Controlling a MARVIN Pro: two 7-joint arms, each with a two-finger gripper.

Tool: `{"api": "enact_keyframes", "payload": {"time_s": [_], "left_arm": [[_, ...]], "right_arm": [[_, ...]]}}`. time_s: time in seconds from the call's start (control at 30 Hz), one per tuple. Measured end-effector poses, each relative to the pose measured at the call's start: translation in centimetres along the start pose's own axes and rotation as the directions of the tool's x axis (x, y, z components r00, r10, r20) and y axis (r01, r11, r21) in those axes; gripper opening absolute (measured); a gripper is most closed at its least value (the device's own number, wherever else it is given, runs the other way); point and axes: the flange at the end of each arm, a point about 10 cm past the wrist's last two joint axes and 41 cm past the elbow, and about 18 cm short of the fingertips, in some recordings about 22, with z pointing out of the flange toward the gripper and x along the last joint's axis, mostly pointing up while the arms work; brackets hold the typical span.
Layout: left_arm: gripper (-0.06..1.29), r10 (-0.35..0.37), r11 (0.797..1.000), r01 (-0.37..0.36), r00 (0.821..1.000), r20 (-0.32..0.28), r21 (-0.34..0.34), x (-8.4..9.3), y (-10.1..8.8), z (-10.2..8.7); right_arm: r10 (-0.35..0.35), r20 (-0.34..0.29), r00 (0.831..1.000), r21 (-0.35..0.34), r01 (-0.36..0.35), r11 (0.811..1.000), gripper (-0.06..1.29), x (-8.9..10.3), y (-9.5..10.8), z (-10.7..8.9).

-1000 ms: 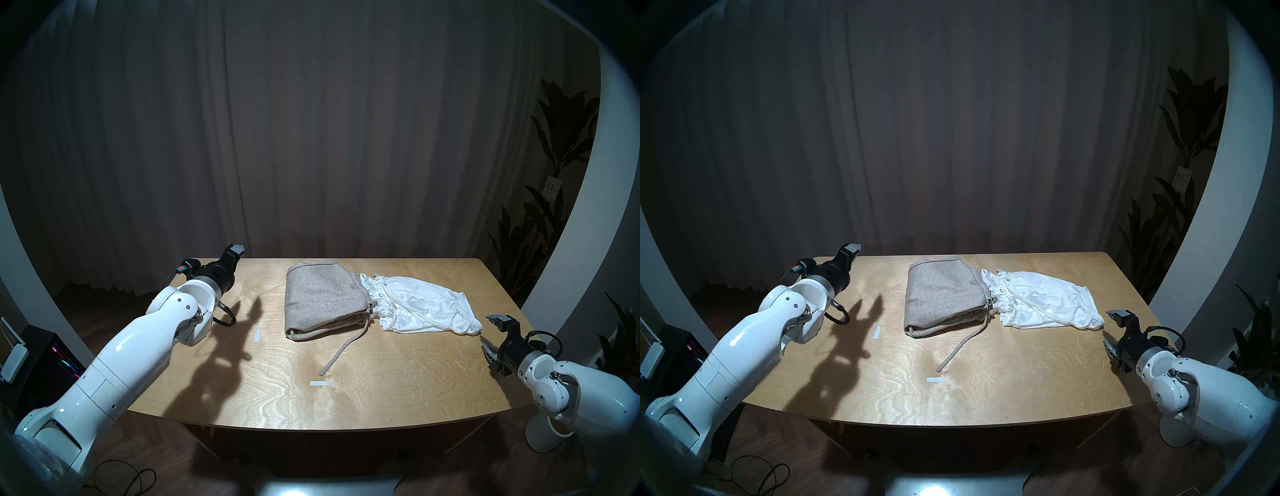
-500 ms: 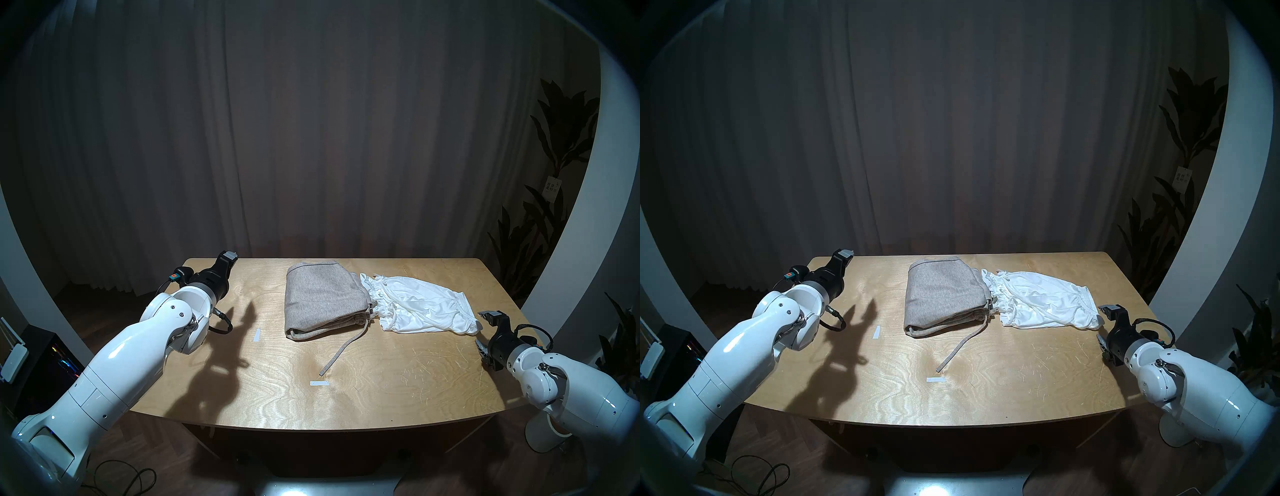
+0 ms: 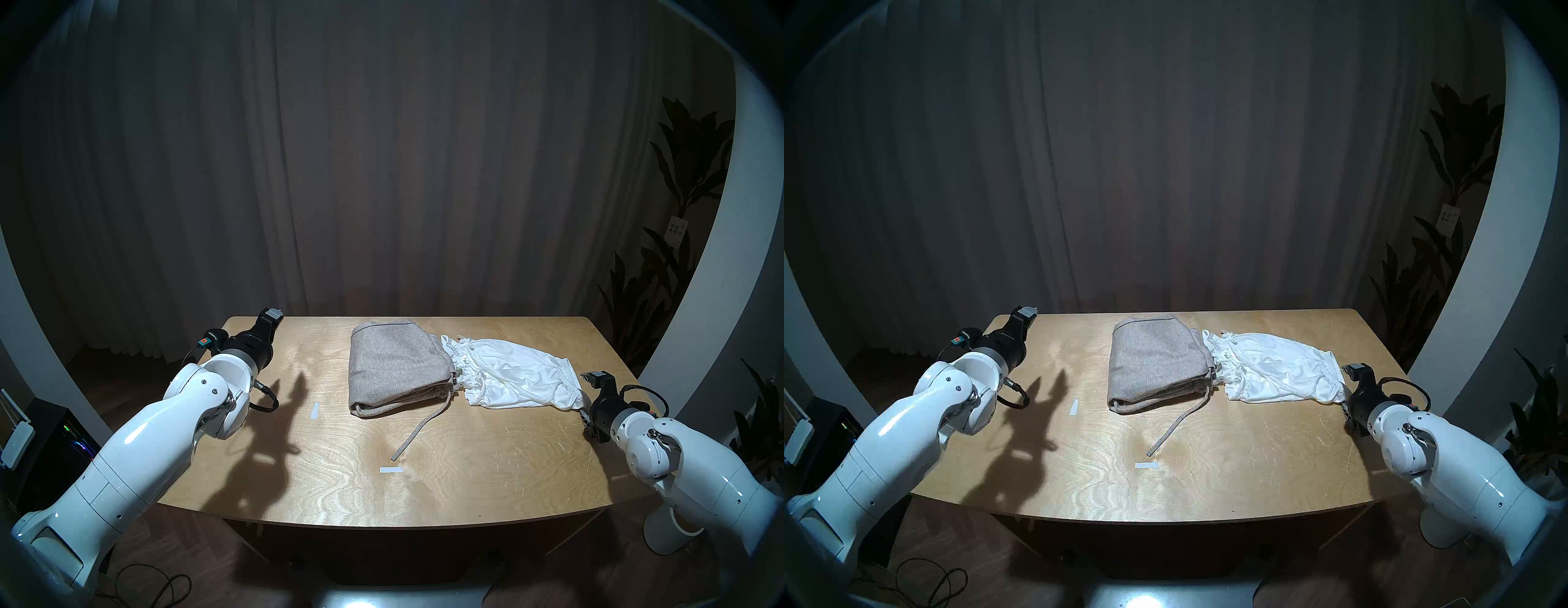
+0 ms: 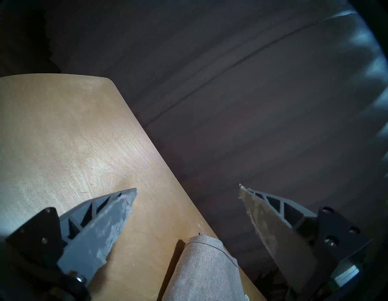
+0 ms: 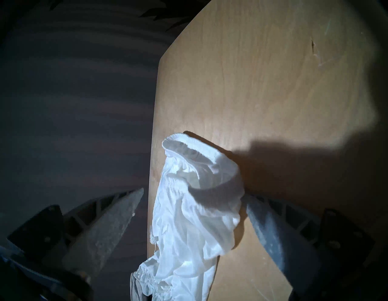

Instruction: Fold pants twice and stack them

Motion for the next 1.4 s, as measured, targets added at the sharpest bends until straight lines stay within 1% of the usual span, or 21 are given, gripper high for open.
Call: {"api": "enact_keyframes", "payload": {"time_s": [0.23, 0.43, 0.5, 0.83, 0.97, 1.03, 1.1, 1.17, 1.23, 1.27, 1.3, 1.33, 1.37, 1.4], "left_arm": [[1.24, 0.000, 1.000, 0.000, 1.000, -0.013, 0.012, 0.3, -0.3, -0.4], [1.24, -0.001, 1.000, 0.002, 1.000, -0.027, 0.021, 0.6, -0.4, -0.7], [1.24, -0.002, 1.000, 0.002, 1.000, -0.030, 0.023, 0.7, -0.4, -0.7], [1.24, -0.008, 0.999, 0.010, 0.999, -0.050, 0.034, 1.0, -0.4, -1.1], [1.24, -0.012, 0.999, 0.015, 0.998, -0.059, 0.038, 1.1, -0.4, -1.2], [1.24, -0.014, 0.999, 0.017, 0.998, -0.063, 0.040, 1.1, -0.5, -1.3], [1.24, -0.016, 0.999, 0.019, 0.998, -0.068, 0.041, 1.2, -0.5, -1.4], [1.24, -0.018, 0.999, 0.021, 0.997, -0.072, 0.043, 1.2, -0.5, -1.5], [1.24, -0.020, 0.999, 0.023, 0.997, -0.076, 0.044, 1.2, -0.6, -1.6], [1.24, -0.021, 0.999, 0.025, 0.997, -0.078, 0.045, 1.2, -0.6, -1.6], [1.24, -0.022, 0.999, 0.025, 0.997, -0.079, 0.045, 1.2, -0.6, -1.6], [1.24, -0.023, 0.999, 0.026, 0.996, -0.081, 0.046, 1.3, -0.7, -1.7], [1.24, -0.024, 0.999, 0.028, 0.996, -0.084, 0.047, 1.3, -0.7, -1.7], [1.24, -0.024, 0.998, 0.028, 0.996, -0.084, 0.047, 1.3, -0.7, -1.8]], "right_arm": [[-0.016, -0.006, 1.000, 0.007, 0.016, 1.000, 1.22, -0.5, -0.6, 1.5], [-0.044, -0.002, 0.999, 0.016, 0.044, 0.999, 1.22, -1.0, -1.4, 3.1], [-0.049, -0.002, 0.999, 0.017, 0.049, 0.999, 1.22, -1.0, -1.5, 3.3], [-0.106, 0.014, 0.994, 0.021, 0.105, 0.994, 1.22, -1.3, -2.5, 5.6], [-0.132, 0.027, 0.991, 0.009, 0.132, 0.991, 1.21, -1.3, -2.3, 6.3], [-0.143, 0.033, 0.989, 0.001, 0.143, 0.990, 1.18, -1.4, -2.0, 6.5], [-0.152, 0.038, 0.988, 0.000, 0.152, 0.988, 1.16, -1.4, -2.1, 6.7], [-0.160, 0.042, 0.986, 0.001, 0.160, 0.987, 1.08, -1.5, -2.2, 6.9], [-0.167, 0.047, 0.985, 0.003, 0.167, 0.986, 0.93, -1.5, -2.3, 7.1], [-0.170, 0.049, 0.984, 0.004, 0.170, 0.985, 0.83, -1.5, -2.3, 7.2], [-0.172, 0.050, 0.984, 0.005, 0.172, 0.985, 0.79, -1.5, -2.4, 7.2], [-0.174, 0.052, 0.983, 0.006, 0.174, 0.985, 0.69, -1.5, -2.4, 7.3], [-0.178, 0.054, 0.983, 0.008, 0.177, 0.984, 0.43, -1.5, -2.4, 7.4], [-0.178, 0.055, 0.982, 0.009, 0.178, 0.984, 0.42, -1.5, -2.4, 7.4]]}}
